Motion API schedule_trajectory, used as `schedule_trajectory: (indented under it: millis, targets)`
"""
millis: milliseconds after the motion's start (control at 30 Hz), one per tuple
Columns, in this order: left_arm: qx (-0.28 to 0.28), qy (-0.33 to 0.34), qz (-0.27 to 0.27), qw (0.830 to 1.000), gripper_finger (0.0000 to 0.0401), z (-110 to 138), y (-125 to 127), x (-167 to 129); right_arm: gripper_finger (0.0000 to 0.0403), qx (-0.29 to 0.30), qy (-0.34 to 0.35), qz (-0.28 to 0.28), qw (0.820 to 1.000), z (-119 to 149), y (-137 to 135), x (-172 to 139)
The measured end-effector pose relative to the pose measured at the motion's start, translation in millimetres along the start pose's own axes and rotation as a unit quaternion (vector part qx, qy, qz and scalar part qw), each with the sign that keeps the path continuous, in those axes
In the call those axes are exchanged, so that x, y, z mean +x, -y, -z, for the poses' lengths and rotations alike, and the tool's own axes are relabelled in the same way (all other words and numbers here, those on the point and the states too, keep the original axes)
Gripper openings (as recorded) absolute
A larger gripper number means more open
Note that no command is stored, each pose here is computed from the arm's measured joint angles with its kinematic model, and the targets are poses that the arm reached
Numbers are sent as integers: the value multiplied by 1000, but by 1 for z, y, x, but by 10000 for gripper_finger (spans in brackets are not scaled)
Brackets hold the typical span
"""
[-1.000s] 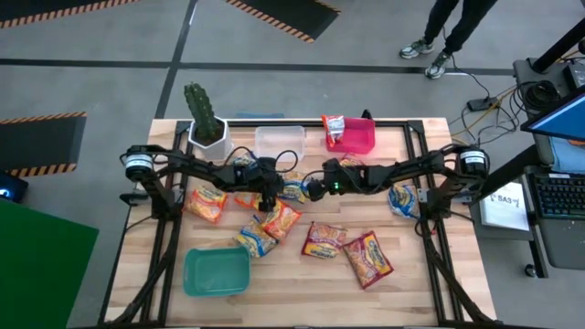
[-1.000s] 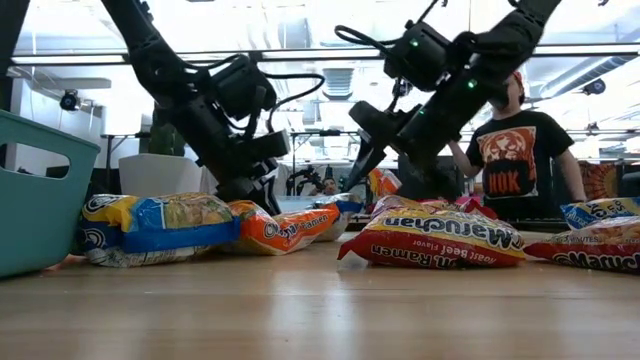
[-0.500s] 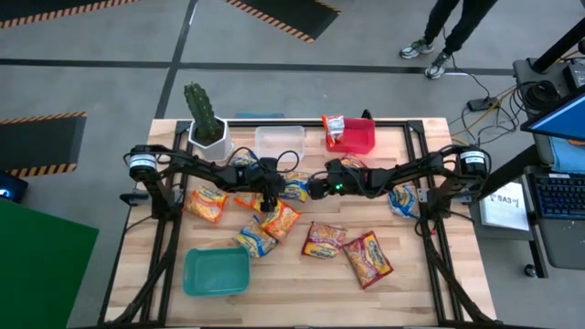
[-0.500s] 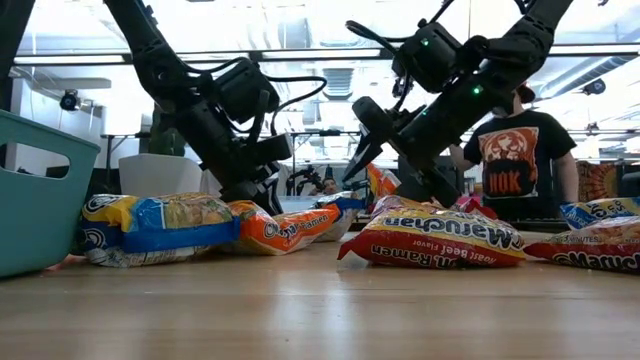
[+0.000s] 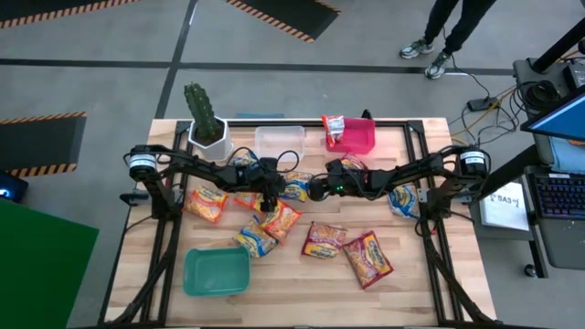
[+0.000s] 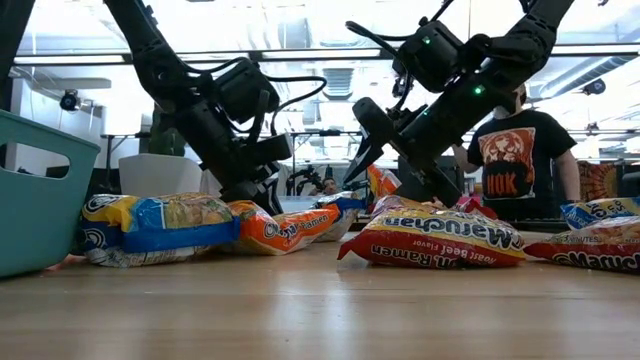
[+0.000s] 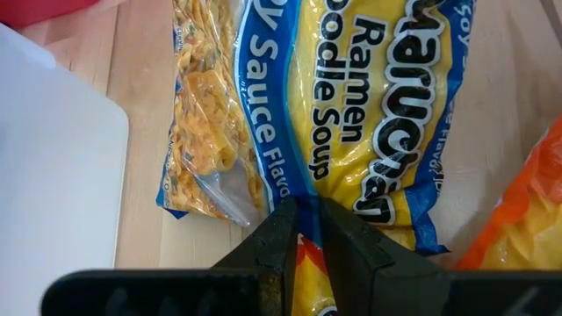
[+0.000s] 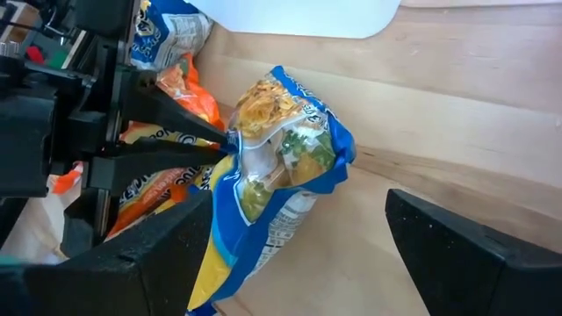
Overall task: Sort Maruchan noodles
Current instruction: Put the blue noodle pack into the white bin
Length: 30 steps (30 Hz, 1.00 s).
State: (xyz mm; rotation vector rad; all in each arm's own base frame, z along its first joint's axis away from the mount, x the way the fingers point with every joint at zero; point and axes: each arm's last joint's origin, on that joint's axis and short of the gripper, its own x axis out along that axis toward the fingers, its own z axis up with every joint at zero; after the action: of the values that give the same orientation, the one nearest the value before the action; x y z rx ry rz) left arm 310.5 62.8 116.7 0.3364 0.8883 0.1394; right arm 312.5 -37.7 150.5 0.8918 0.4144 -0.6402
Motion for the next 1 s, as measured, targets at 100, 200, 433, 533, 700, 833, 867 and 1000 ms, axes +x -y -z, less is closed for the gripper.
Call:
schedule_trajectory:
  millis: [100, 200, 433, 533, 700, 833, 867, 1000]
  targets:
    - [0, 1, 0, 1000, 37, 0, 0, 0, 327, -2, 7, 3, 1000, 2, -1, -1]
    - [0, 1, 0, 1000, 37, 0, 0, 0, 327, -4, 8, 4, 1000, 3, -2, -1]
    - [0, 2, -1, 1000, 37, 0, 0, 0, 326, -5, 14, 8, 1000, 3, -2, -1]
    - [0, 2, -1, 1000, 37, 0, 0, 0, 325, -5, 14, 8, 1000, 4, -2, -1]
    - [0, 4, -1, 1000, 37, -1, 0, 0, 325, 3, 16, -12, 1000, 12, -1, 16]
    - [0, 4, -2, 1000, 37, -1, 0, 0, 322, 6, 20, -32, 999, 15, -4, 30]
    - [0, 4, -2, 1000, 37, -1, 0, 0, 320, 6, 22, -36, 999, 15, -5, 33]
    - [0, 4, -1, 1000, 37, -1, 0, 0, 314, -5, 24, -36, 999, 14, -8, 40]
